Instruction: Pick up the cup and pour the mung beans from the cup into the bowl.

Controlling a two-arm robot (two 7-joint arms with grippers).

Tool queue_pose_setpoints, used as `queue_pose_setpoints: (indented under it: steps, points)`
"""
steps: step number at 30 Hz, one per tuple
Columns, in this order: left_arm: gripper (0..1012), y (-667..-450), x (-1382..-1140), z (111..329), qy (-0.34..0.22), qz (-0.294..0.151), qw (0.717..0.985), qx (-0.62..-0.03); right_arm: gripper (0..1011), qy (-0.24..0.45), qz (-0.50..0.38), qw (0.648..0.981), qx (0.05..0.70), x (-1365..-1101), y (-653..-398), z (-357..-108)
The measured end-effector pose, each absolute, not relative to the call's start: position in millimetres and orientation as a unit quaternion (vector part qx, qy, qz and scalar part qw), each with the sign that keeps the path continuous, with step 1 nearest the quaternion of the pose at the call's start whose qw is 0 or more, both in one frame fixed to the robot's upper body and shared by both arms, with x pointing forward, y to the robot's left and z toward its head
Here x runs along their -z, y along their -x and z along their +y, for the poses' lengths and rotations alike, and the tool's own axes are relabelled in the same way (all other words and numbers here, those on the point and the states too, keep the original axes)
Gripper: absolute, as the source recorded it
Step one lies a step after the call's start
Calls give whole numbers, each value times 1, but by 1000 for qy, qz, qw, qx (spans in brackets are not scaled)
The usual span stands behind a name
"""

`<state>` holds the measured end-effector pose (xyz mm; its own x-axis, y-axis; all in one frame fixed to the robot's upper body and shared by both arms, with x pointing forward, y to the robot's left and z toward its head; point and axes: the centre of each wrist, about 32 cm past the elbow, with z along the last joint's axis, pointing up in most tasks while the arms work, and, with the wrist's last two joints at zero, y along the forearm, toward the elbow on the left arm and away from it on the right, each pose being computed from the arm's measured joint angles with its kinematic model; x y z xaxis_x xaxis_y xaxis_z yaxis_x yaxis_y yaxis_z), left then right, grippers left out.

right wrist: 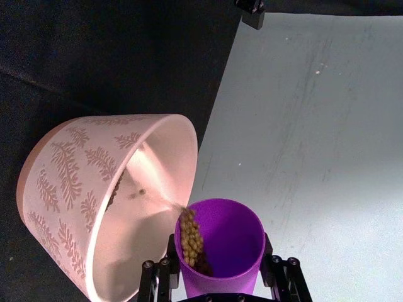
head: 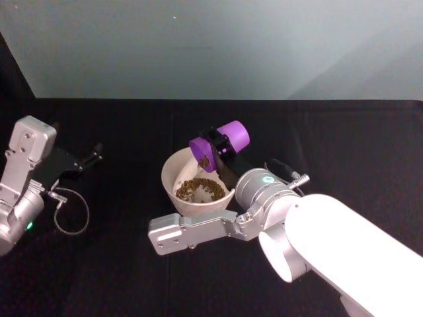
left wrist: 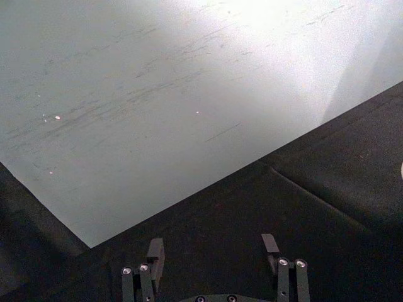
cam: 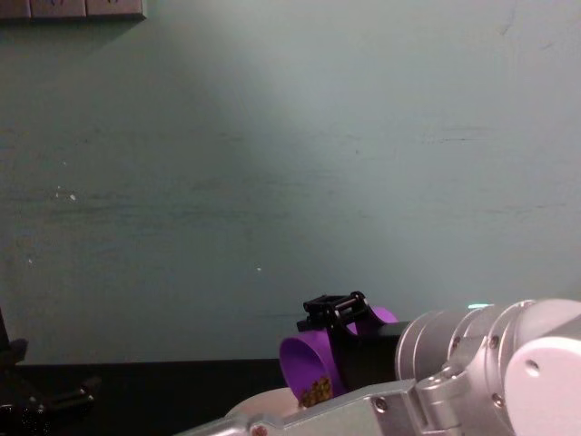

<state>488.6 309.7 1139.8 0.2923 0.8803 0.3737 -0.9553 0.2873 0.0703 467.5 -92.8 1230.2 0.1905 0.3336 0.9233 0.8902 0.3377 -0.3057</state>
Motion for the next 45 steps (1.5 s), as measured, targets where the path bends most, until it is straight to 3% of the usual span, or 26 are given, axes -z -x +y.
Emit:
queue_pose_setpoints:
  steps: [30,45]
  points:
    - [1000,-489,-1140,310,-141,-132,791,-580,718,515,-619,546,232,-1224,-464,-97]
    - [1000,-489,-1140,310,-141,-132,791,-580,718,527,-649,505,215,-1222,-460,-94]
